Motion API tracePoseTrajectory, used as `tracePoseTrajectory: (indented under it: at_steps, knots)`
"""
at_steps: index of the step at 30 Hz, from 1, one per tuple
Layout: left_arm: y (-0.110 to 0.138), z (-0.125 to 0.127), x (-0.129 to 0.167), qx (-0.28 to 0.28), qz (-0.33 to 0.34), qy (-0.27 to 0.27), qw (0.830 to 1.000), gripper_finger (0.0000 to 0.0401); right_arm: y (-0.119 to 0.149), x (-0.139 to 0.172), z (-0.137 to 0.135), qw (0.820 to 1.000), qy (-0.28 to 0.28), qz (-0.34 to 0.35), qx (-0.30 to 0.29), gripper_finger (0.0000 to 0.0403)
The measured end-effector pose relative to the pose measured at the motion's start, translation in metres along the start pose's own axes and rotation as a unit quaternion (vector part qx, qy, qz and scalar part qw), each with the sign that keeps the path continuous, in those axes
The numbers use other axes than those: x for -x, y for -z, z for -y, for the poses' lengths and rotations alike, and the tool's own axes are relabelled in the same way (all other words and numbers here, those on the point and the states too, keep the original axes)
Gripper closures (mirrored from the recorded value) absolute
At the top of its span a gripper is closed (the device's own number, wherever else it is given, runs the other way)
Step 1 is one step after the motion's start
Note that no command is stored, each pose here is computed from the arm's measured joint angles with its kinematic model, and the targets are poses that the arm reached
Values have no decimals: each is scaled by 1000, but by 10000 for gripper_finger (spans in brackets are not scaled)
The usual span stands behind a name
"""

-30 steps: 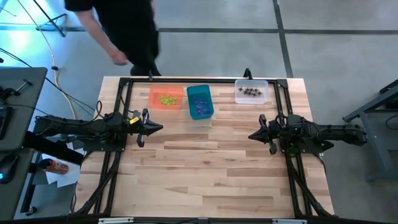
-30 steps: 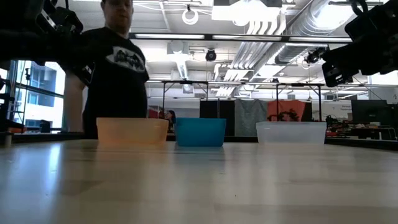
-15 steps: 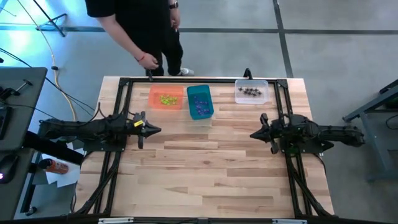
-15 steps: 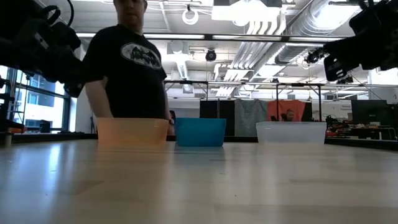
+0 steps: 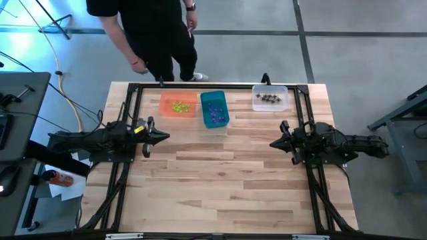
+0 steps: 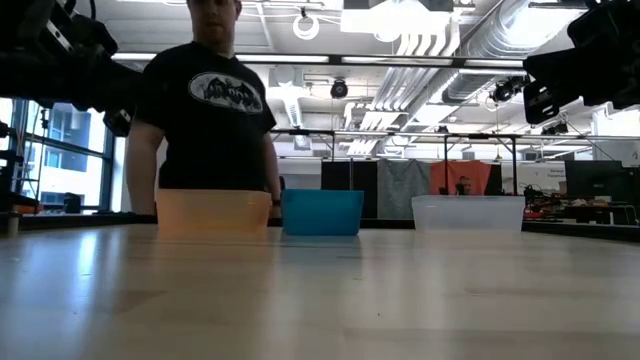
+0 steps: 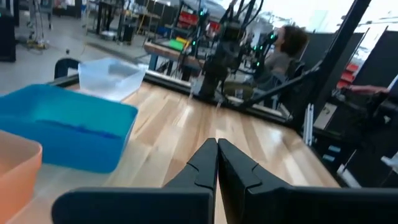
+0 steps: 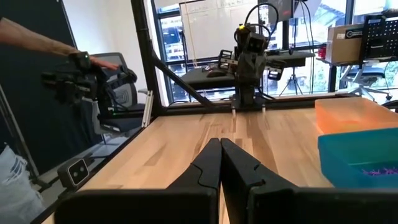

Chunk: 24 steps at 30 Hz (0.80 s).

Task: Sort Halloween decoration
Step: Return to Home Position

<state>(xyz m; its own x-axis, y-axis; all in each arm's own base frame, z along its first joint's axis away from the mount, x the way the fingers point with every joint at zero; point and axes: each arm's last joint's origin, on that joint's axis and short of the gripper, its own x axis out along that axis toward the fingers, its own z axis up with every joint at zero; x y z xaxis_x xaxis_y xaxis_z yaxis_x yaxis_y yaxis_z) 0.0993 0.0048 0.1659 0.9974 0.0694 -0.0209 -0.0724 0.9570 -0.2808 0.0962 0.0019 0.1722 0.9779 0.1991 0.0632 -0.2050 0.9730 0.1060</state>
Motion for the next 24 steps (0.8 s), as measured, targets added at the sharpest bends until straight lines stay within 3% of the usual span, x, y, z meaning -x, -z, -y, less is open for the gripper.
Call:
tracePoseTrajectory:
  at_steps: [24]
  knots:
    - [-2, 1, 2, 1, 16, 8, 1000, 401, 1, 0, 0, 1000, 2, -3, -1, 402]
